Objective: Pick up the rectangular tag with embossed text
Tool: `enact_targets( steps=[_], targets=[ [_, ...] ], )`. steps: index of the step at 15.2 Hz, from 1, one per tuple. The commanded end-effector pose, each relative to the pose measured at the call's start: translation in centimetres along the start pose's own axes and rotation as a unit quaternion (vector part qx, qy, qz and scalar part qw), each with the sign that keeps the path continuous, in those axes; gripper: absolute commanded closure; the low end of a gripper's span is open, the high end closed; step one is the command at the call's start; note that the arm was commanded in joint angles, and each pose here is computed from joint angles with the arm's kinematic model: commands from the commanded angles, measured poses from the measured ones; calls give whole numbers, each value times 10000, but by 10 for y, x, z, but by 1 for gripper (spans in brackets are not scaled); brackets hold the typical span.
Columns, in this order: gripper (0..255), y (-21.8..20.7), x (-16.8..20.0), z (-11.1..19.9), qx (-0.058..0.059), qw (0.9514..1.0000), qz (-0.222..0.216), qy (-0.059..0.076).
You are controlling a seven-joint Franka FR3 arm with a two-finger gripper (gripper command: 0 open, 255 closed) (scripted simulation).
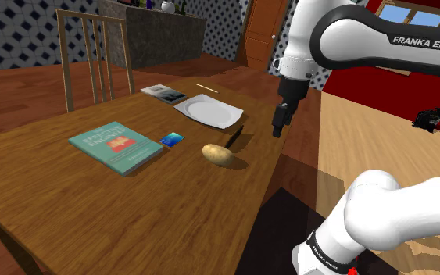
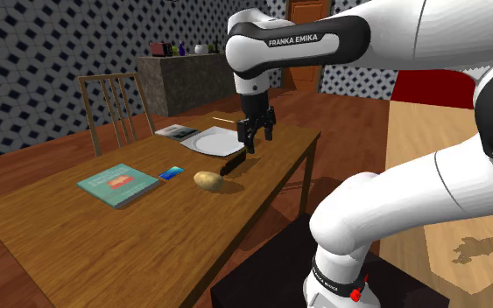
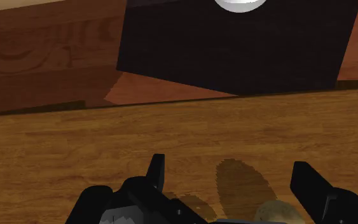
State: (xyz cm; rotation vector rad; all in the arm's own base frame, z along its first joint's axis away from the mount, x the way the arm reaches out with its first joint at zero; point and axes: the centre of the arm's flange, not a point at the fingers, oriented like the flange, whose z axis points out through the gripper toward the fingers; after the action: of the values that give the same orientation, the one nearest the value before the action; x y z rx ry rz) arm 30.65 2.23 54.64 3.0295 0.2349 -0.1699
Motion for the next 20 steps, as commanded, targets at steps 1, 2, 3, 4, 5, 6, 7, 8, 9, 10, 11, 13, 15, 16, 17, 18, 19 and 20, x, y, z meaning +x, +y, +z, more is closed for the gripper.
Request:
enact_targets(
  steps=[1, 2, 3, 4, 5, 6, 7, 8, 9, 10, 11, 13, 15, 16, 17, 18, 19, 20],
  targets=[
    [0, 0, 0, 0, 0, 10000, 0, 0],
    [0, 3, 12, 5, 52, 9995, 307, 19],
    [0, 6, 23, 10, 104, 9981, 614, 38],
    [0, 10, 34, 14, 156, 9956, 920, 56],
    [0, 14, 45, 19, 208, 9922, 1225, 75],
    [0, 20, 56, 24, 259, 9879, 1529, 94],
    [0, 25, 67, 29, 311, 9825, 1832, 112],
    [0, 32, 77, 33, 362, 9762, 2133, 131],
    [0, 39, 86, 38, 412, 9690, 2431, 149],
    [0, 46, 96, 43, 463, 9608, 2728, 167],
    [0, 54, 104, 48, 512, 9517, 3022, 185],
    [0, 71, 121, 58, 610, 9307, 3600, 220],
    [0, 90, 135, 68, 706, 9061, 4164, 255],
    [0, 100, 141, 73, 753, 8924, 4440, 272],
    [0, 111, 146, 79, 799, 8779, 4712, 288],
    [0, 121, 151, 84, 844, 8626, 4979, 305],
    [0, 132, 155, 90, 889, 8463, 5242, 321],
    [0, 143, 159, 95, 932, 8293, 5499, 337]
  ],
)
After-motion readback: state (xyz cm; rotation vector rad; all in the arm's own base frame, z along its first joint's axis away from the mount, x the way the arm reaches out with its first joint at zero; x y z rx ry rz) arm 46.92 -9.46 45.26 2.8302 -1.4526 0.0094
